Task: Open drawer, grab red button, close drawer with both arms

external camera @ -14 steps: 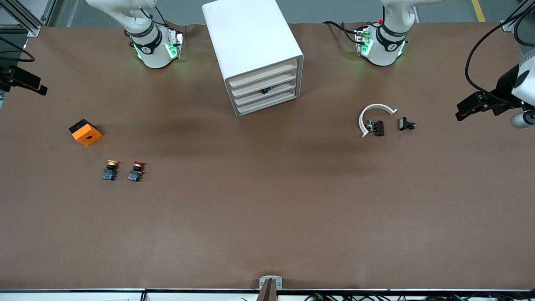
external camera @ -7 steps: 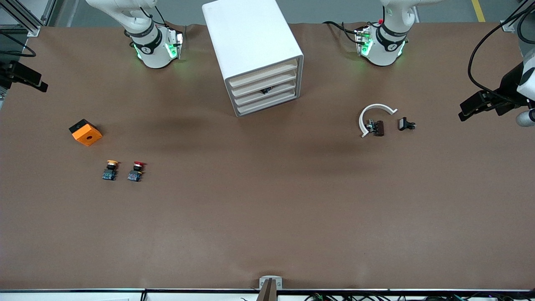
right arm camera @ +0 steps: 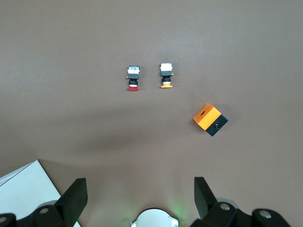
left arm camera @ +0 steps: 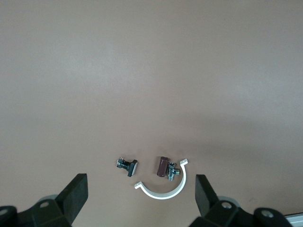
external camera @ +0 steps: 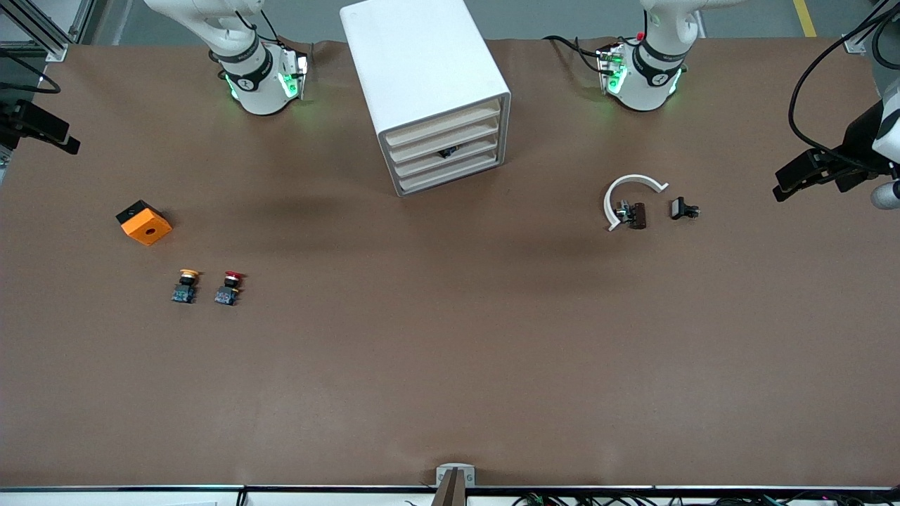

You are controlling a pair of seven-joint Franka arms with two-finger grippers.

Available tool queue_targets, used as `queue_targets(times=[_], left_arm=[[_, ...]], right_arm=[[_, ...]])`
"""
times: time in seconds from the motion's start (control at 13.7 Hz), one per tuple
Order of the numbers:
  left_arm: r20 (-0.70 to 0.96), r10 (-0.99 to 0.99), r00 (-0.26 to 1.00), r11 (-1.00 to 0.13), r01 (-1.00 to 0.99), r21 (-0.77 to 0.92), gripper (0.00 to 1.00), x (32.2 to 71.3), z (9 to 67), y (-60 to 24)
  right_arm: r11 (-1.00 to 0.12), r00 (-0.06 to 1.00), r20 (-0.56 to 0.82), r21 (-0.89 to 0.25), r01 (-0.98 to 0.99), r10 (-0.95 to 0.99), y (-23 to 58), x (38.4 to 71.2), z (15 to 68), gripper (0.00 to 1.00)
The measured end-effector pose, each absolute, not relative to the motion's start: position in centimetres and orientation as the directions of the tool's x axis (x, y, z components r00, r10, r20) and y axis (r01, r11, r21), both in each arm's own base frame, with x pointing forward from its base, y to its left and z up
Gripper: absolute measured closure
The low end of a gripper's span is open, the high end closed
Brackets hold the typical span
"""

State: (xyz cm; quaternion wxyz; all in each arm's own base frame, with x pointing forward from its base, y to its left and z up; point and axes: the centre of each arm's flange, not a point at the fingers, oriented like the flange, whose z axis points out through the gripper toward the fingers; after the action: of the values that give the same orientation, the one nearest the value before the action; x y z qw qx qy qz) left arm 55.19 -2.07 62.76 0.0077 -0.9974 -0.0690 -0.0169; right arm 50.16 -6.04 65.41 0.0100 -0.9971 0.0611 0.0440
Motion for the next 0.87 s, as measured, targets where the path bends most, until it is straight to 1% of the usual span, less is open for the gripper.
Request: queue_targets(times=[0.22,0.58,0.87], left_arm=[[0.036,0.11,0.993,-0.994,0.111,-0.013,0.0,55.1,62.8,-2.8],[0.035,0.005,0.999,-1.0,0.006,-0.016,0.0,55.0,62.9,-4.0],[0.029,0.002,1.0,-1.0,0.003,-0.017,0.0,55.0,62.8,-4.0]], right_arm=[[-0.992,0.99,-0.077,-0.015,-0.123,-0.121,-6.0,49.9,65.9,0.0],[-0.992,0.992,-0.041,-0.019,-0.123,-0.122,-6.0,48.6,67.7,0.0],[-0.992,0.991,-0.051,-0.019,-0.122,-0.121,-6.0,48.6,67.0,0.0]])
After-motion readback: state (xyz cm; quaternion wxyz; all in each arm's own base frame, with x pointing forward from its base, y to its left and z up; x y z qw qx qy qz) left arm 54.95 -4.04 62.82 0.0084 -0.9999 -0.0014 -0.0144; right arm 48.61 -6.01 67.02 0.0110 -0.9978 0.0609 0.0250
